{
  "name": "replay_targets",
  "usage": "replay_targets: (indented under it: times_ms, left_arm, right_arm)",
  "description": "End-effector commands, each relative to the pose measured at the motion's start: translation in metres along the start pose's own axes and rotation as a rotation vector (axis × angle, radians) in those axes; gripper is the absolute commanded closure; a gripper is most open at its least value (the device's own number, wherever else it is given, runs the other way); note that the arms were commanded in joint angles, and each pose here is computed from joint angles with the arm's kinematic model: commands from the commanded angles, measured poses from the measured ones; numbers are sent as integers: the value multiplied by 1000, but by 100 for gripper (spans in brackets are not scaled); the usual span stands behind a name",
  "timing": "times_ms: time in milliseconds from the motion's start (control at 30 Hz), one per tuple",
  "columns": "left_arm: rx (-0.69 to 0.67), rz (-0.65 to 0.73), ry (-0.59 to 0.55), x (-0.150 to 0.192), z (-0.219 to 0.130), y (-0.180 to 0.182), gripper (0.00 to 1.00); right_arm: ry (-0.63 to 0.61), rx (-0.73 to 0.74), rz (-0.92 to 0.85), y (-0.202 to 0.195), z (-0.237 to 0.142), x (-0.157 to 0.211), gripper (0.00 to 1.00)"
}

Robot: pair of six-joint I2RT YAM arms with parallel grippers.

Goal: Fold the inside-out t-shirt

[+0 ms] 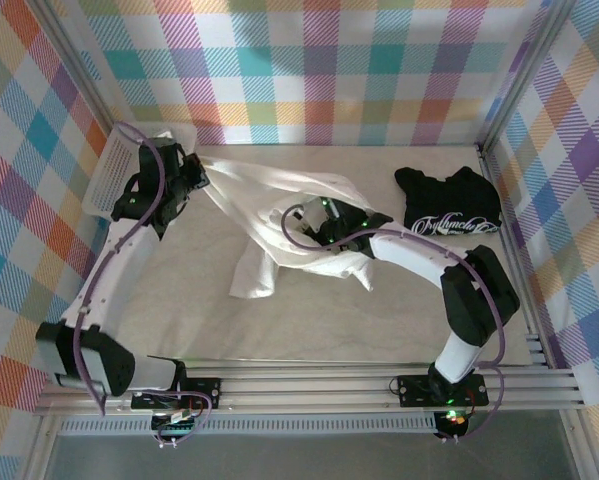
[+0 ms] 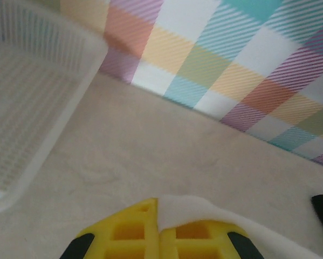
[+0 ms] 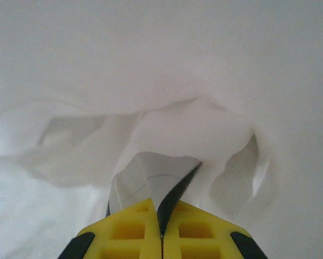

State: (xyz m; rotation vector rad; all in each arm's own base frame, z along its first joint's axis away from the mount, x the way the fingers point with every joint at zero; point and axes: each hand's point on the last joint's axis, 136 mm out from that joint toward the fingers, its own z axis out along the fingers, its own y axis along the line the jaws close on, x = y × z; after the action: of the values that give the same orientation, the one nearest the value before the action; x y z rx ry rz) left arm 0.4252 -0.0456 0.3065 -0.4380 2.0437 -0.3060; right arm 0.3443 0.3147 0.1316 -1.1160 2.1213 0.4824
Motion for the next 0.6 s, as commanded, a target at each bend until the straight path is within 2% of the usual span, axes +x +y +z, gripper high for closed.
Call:
replay_targets:
  times_ms: [0, 100, 167, 367, 467, 567]
  left_arm:
    - [53, -115, -5, -7, 12, 3, 100]
    - [43, -129, -1, -7, 20, 9, 100]
    - [35, -121, 5, -7, 24, 11, 100]
    - [64, -115, 85, 23, 41, 8, 100]
    - [130, -17, 109, 36, 49, -24, 100]
    - [169, 42, 180, 53, 55, -48, 100]
  right_arm:
    - [10, -32, -40, 5, 4, 9, 100]
    - [62, 11, -73, 0, 12, 15, 100]
    - [33, 5, -70, 1, 11, 9, 100]
    - [-209, -40, -80, 10, -21, -63, 100]
    - [-343, -176, -103, 33, -39, -103, 100]
    - [-415, -285, -109, 49, -47, -127, 100]
